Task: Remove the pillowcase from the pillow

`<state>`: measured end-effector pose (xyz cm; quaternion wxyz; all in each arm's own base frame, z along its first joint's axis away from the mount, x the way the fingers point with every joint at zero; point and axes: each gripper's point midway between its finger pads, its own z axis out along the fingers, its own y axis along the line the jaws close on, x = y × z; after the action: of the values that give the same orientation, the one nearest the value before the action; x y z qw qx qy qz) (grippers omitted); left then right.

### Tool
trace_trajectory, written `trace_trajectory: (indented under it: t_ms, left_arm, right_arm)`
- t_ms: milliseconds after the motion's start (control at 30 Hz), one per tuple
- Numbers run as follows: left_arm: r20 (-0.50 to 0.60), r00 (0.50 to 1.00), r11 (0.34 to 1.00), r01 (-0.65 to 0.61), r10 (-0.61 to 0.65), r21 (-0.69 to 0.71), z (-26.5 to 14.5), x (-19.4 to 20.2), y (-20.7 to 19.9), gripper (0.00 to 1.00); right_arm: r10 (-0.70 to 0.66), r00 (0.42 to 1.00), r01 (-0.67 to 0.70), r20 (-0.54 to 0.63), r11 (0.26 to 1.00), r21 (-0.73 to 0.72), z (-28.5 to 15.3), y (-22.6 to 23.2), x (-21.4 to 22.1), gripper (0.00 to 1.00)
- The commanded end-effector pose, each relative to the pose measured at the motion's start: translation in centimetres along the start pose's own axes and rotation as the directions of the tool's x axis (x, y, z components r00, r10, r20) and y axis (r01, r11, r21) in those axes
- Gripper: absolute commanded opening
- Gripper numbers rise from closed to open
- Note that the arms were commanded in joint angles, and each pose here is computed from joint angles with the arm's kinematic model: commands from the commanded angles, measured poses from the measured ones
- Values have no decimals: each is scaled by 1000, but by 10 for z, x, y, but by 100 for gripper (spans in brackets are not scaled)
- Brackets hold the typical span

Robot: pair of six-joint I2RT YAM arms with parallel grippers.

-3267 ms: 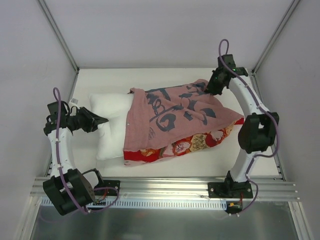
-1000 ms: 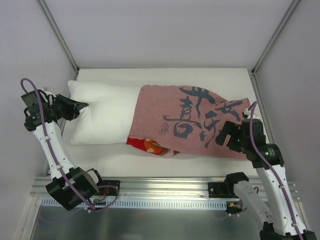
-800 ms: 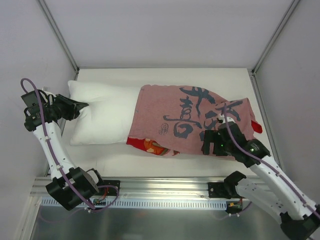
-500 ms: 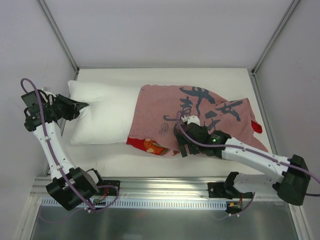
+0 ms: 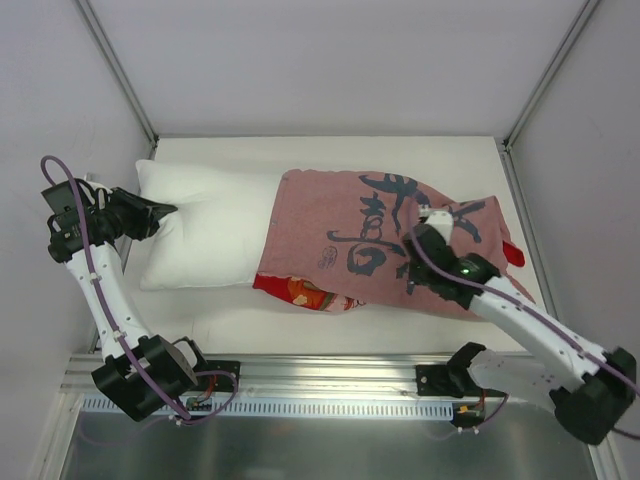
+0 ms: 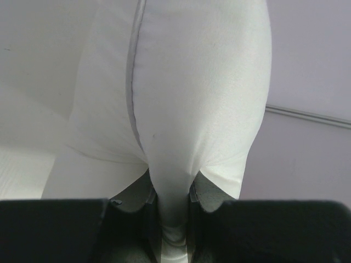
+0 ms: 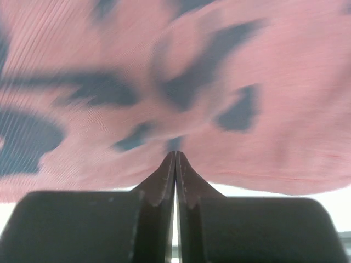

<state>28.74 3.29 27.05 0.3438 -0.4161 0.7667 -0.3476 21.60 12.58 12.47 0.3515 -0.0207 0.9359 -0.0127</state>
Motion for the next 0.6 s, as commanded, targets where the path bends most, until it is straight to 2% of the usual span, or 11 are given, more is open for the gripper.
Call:
trace_trajectory:
  t_ms: [0,67,133,167,200,233,333,367,433,500,567]
  left_arm:
    - [41,998,992,-56,51,111,-12,-12,-37,0]
    - [41,998,992,-57,53,116,-13,-12,-39,0]
    - [38,998,992,-57,53,116,-13,-12,-39,0]
    - [38,998,992,-57,53,116,-13,-12,-39,0]
    - [40,998,992,-57,52,114,-13,-12,-38,0]
    - [38,998,992,-53,49,111,-12,-12,-37,0]
    - [39,998,993,-55,51,109,-12,-11,-35,0]
    - [37,998,993,-54,50,109,-12,-10,-35,0]
    - [39,998,992,-56,52,110,-12,-11,-36,0]
    - [41,998,993,-55,51,108,-12,-11,-36,0]
    - [41,998,992,-56,52,110,-13,-11,-37,0]
  right_arm:
    - [100,987,-116,123,984,137,-30,-76,-27,1]
    - [179,965,-206,191,970,130,-48,-99,-45,1]
    - [153,972,-167,179,984,65,-56,-92,-48,4]
    - [135,978,-140,158,990,19,-55,-82,-48,16]
    - [111,987,-103,120,992,-67,-53,-64,-42,33]
    - [74,992,-64,103,994,-91,-51,-57,-37,64]
    - [-116,985,137,126,976,-172,-49,-16,-15,97]
    - [-145,977,170,156,972,-159,-49,-10,-16,100]
    - [-233,956,266,178,946,-188,-50,16,-3,96]
    - [-316,928,340,197,935,-103,-40,22,2,96]
    - [-401,877,426,264,904,-42,-41,39,3,96]
